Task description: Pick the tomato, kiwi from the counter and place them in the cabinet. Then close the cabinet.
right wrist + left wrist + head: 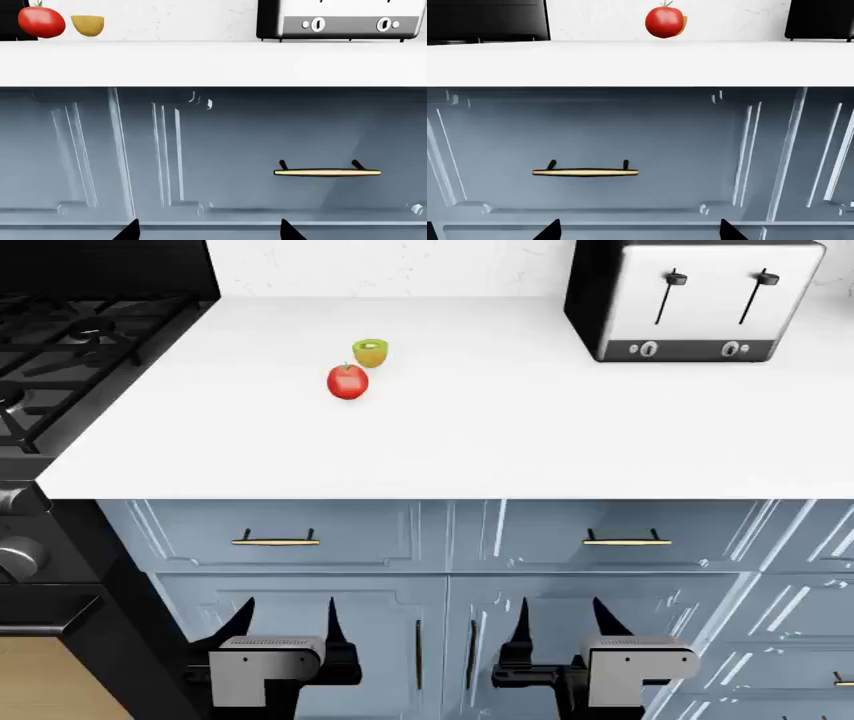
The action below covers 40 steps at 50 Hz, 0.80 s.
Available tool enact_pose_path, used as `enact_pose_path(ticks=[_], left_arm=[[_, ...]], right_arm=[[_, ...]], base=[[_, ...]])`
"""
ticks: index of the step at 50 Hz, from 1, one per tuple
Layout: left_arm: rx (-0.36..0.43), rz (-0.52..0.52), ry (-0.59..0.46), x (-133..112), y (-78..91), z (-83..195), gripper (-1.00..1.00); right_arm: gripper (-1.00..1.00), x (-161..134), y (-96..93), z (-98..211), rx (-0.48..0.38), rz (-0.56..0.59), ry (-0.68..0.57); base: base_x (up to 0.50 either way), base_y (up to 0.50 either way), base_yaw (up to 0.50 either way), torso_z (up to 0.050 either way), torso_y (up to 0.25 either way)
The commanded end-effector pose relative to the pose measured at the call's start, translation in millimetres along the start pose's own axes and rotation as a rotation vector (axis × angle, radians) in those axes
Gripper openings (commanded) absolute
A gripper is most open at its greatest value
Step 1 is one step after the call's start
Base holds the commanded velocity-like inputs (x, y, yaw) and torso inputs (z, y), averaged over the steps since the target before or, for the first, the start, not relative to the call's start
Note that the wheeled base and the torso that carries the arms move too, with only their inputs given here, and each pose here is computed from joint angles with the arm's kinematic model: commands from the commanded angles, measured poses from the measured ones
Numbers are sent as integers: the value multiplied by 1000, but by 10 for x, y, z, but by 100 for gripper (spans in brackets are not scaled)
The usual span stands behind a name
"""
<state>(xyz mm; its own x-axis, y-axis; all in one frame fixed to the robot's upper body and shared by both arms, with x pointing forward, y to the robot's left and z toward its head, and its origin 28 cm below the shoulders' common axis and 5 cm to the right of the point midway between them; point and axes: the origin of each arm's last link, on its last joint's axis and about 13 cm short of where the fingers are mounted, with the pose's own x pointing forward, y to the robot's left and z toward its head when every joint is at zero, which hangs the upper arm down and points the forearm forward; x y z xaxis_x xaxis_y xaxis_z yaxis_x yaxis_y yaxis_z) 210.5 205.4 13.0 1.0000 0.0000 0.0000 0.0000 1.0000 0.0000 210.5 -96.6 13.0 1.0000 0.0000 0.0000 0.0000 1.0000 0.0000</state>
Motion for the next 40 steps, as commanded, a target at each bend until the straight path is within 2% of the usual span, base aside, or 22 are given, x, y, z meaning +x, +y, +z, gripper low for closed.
enact_pose_path(ticks=[1,13,16,19,24,27,32,35,40], left_arm=[[-8,-3,-1,3,-4,26,100],[-16,0,-19,38,-71,259,100],[-49,-15,-32,68,-66,400,100],[-65,-10,-84,115,-45,589,100],[-22,32,-174,213,23,844,100],[-28,4,-206,224,57,981,100],[-17,-64,-289,242,122,1247,100],[26,-107,-292,235,152,1334,100],[40,-154,-296,240,207,1476,100]], right_arm=[[100,3,11,15,-4,4,-5],[100,41,4,138,-28,15,-21],[100,61,-11,207,-31,15,-31],[100,84,-37,286,-34,13,-42],[100,128,-86,454,-5,24,-70],[100,146,-119,563,5,31,-84],[100,164,-160,874,-41,66,-124],[100,152,-184,1027,-61,81,-141],[100,151,-199,1191,-81,125,-157]], base=[[0,0,0,0,0],[0,0,0,0,0],[0,0,0,0,0],[0,0,0,0,0],[0,0,0,0,0],[0,0,0,0,0],[0,0,0,14,7],[0,0,0,50,18],[0,0,0,50,19]])
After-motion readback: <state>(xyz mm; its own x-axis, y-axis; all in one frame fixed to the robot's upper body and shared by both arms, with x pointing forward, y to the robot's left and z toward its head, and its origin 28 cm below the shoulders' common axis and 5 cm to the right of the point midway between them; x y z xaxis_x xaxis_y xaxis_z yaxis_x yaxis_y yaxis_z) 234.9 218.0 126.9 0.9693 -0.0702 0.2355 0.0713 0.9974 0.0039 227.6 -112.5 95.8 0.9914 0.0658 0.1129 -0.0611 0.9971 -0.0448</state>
